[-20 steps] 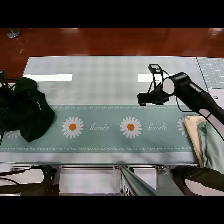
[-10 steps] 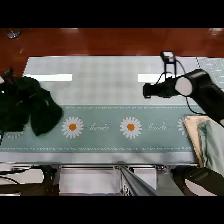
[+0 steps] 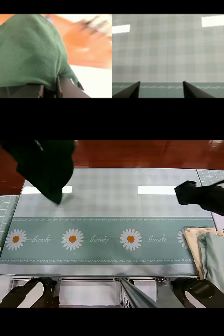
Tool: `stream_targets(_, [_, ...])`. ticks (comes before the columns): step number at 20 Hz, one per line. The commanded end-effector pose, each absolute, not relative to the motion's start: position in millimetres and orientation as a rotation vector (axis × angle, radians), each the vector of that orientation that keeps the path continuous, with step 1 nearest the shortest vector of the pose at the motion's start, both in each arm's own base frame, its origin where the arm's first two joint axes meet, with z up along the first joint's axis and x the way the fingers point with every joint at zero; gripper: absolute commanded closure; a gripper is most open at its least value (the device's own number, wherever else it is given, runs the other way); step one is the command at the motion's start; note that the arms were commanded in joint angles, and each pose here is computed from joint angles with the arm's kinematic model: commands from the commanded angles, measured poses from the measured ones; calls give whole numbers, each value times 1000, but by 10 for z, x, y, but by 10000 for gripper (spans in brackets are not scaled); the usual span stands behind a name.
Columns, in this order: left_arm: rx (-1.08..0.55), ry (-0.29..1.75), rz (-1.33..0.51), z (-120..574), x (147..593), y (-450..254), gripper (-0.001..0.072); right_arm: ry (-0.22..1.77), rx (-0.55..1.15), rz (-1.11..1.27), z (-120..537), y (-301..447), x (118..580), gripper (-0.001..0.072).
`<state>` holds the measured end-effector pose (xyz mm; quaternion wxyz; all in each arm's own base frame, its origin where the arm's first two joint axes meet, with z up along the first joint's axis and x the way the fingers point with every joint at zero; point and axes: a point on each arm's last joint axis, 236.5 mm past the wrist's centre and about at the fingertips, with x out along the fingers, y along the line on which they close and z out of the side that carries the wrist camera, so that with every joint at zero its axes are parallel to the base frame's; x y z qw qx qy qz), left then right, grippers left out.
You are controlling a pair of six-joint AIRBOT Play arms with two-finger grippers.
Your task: Fold the shirts.
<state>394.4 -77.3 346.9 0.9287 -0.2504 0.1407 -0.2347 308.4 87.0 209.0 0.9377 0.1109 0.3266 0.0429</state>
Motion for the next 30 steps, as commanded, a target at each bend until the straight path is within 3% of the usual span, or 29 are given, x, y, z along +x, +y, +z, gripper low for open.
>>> stream_targets(1, [-502, 145, -731, 4187, 3219, -1489, 676, 622, 257, 85, 2324, 698, 2713, 93])
stream_targets(5, [-489, 211, -1009, 3860, 2717, -2552, 675, 627, 243, 81, 2342, 621, 2566, 92])
stream_targets(7, [-508, 287, -1047, 3402, 2629, -2933, 675, 637, 233, 80, 2315, 616, 2558, 92])
stream_targets(11, [-508, 564, -967, 2038, 2643, -3067, 674, 691, 218, 74, 2033, 645, 2580, 93])
stream_targets(15, [-388, 778, -709, 700, 2931, -2368, 674, 817, 345, 176, 1291, 1150, 2745, 93])
stream_targets(16, [-422, 844, -637, 473, 2988, -2150, 649, 856, 384, 213, 1078, 1324, 2806, 92])
stream_targets(17, [-480, 904, -582, 339, 3023, -1984, 417, 882, 405, 232, 909, 1440, 2886, 93])
stream_targets(18, [-530, 948, -544, 276, 3060, -1839, 61, 908, 412, 231, 770, 1506, 2988, 92])
stream_targets(19, [-567, 984, -522, 286, 3100, -1690, 7, 922, 416, 214, 700, 1491, 3104, 91])
stream_targets(21, [-618, 1011, -494, 506, 3187, -1335, 9, 958, 379, 159, 741, 1172, 3303, 89])
stream_targets(24, [-644, 1128, -234, 500, 3016, -504, 11, 979, 302, -88, 893, 30, 3220, 91])
stream_targets(25, [-682, 1164, -245, 453, 2873, -546, 11, 998, 322, -188, 826, -292, 3050, 91])
stream_targets(27, [-749, 1210, -432, 314, 2580, -1091, 11, 1009, 441, -249, 526, -415, 2801, 91])
stream_targets(30, [-758, 1281, -632, -53, 2166, -1923, 11, 1084, 642, -66, -91, 250, 2521, 92])
